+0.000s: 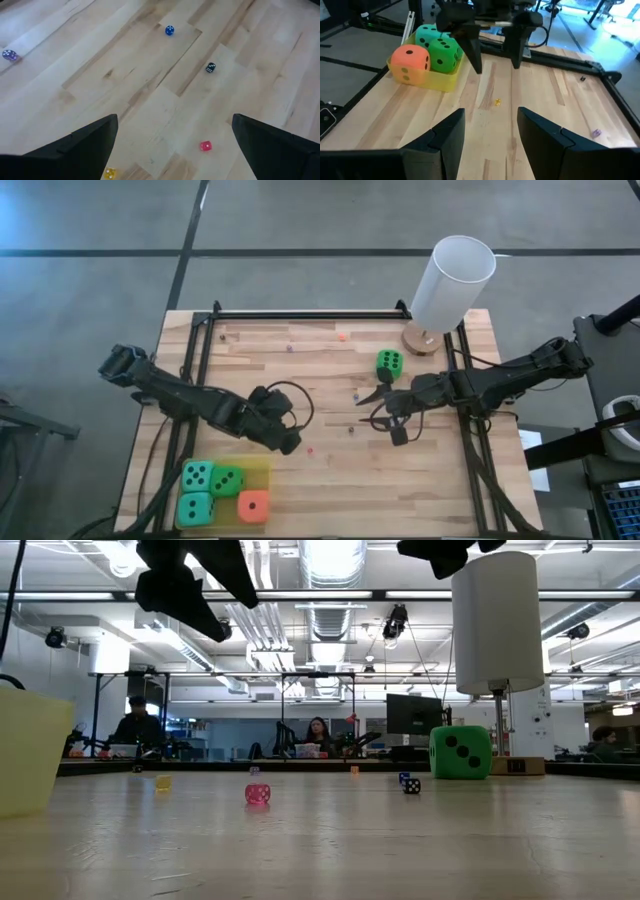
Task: Pick & Place Dice
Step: Put the large green dice into the yellow bin
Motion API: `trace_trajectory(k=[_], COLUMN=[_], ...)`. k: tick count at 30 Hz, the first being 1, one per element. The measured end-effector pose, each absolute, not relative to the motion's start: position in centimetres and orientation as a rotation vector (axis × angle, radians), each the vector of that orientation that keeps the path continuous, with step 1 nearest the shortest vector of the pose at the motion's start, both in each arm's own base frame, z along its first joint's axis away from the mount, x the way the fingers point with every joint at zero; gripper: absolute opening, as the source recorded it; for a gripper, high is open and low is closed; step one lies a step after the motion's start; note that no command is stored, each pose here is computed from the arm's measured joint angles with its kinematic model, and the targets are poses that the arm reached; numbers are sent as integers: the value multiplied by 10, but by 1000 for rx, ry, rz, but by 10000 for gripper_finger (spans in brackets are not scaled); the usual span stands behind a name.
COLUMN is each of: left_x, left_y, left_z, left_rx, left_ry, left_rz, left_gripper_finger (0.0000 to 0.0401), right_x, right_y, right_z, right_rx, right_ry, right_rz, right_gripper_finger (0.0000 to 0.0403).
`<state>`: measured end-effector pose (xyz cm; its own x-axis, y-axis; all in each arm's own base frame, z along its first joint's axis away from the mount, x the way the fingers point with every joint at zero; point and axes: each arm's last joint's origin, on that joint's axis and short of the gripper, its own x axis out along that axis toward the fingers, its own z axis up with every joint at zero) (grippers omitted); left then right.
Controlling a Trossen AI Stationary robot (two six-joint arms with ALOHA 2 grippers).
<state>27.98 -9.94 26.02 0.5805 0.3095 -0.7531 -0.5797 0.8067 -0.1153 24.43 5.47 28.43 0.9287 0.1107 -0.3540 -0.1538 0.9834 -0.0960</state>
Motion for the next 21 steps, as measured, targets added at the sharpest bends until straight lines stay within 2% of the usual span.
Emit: trace_trajectory(k=[7,15,21], left_x=[280,280,280], left_y=[-99,-99,-99], left_z=[260,260,260], left_rx=[-373,-372,-372], left_ry=[794,795,795], left_rz=[536,536,536], left_gripper_finger=[398,396,395], right_x=[242,226,214], right_y=[43,16,-9], right_z=[276,270,262], right_rx=[-88,69,217], right_ry=[462,595,675], right_rz=[48,-194,-496], right_gripper_finger=[180,180,180])
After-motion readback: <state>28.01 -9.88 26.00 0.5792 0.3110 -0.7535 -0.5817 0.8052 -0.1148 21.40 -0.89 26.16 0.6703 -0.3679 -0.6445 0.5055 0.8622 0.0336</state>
